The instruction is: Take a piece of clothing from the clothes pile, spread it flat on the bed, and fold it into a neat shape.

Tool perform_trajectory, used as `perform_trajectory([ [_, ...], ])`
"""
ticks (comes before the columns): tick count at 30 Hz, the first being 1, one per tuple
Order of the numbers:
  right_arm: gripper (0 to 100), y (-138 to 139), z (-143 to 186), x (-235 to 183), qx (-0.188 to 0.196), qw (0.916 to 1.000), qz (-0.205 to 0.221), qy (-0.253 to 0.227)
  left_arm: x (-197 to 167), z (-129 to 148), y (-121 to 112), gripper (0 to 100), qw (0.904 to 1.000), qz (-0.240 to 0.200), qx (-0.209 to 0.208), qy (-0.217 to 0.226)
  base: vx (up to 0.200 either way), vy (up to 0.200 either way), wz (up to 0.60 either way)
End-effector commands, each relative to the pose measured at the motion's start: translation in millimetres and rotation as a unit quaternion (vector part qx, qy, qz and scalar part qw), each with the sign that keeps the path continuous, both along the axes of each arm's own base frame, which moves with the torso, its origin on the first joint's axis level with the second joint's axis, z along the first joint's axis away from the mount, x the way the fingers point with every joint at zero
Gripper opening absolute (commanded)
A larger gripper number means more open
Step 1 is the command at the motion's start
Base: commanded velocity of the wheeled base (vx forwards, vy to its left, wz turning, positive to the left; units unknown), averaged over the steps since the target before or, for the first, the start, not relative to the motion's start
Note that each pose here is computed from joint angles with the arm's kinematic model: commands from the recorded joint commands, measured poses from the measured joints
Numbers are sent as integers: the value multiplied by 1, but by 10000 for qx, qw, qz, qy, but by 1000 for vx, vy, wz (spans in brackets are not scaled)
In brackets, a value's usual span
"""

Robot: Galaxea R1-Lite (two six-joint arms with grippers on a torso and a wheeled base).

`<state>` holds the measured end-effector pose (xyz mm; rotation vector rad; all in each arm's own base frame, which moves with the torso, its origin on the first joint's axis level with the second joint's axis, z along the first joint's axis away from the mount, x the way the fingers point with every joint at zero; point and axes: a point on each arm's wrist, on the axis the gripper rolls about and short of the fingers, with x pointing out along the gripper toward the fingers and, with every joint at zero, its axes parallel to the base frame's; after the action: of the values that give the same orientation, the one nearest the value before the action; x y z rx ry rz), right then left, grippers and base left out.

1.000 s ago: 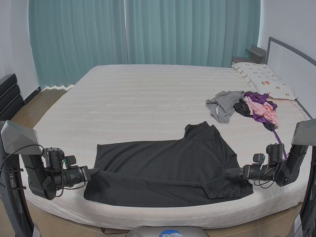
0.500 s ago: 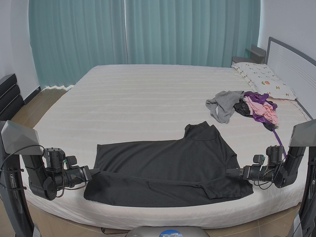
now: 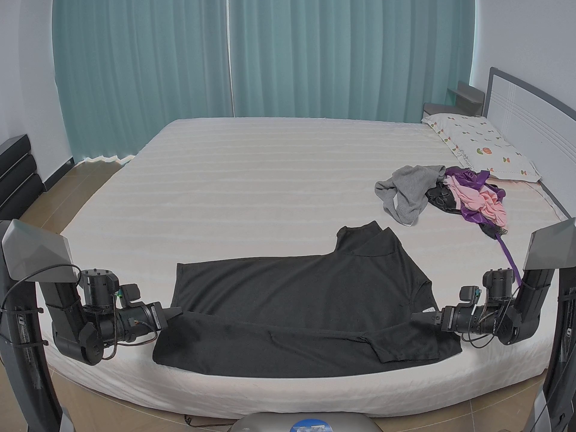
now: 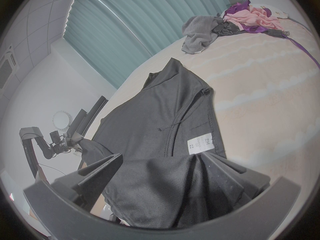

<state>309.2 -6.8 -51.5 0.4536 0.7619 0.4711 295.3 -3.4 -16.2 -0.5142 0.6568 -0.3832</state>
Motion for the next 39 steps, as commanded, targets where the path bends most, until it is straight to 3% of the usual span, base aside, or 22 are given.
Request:
perform_trajectory([
  [1, 100, 0, -6, -2, -21, 10000, 31, 83, 0, 1, 0, 0, 10000, 2, -1, -10, 0, 0, 0],
  [4, 100, 0, -9, -3, -50, 9999, 72, 90, 0, 1, 0, 0, 10000, 2, -1, -10, 0, 0, 0],
  [5, 0, -1, -9, -3, -46, 9999, 70, 82, 0, 0, 0, 0, 10000, 2, -2, -2, 0, 0, 0],
  [20, 0, -13, 7, -23, -49, 9995, -137, -274, -6, 8, 0, 0, 10000, 15, 8, -48, 0, 0, 0],
  [25, 0, -12, 23, -33, 12, 9983, -178, -554, -14, 18, 1, 0, 9990, 351, 252, -129, 0, 0, 0],
  [33, 0, -9, 57, -54, 217, 9953, -246, -912, -33, 28, 1, 0, 9989, 393, 256, -57, 0, 0, 0],
  [39, 0, -6, 70, -76, 362, 9951, -207, -900, -48, 29, 3, 0, 9985, 450, 288, 81, 0, 0, 0],
])
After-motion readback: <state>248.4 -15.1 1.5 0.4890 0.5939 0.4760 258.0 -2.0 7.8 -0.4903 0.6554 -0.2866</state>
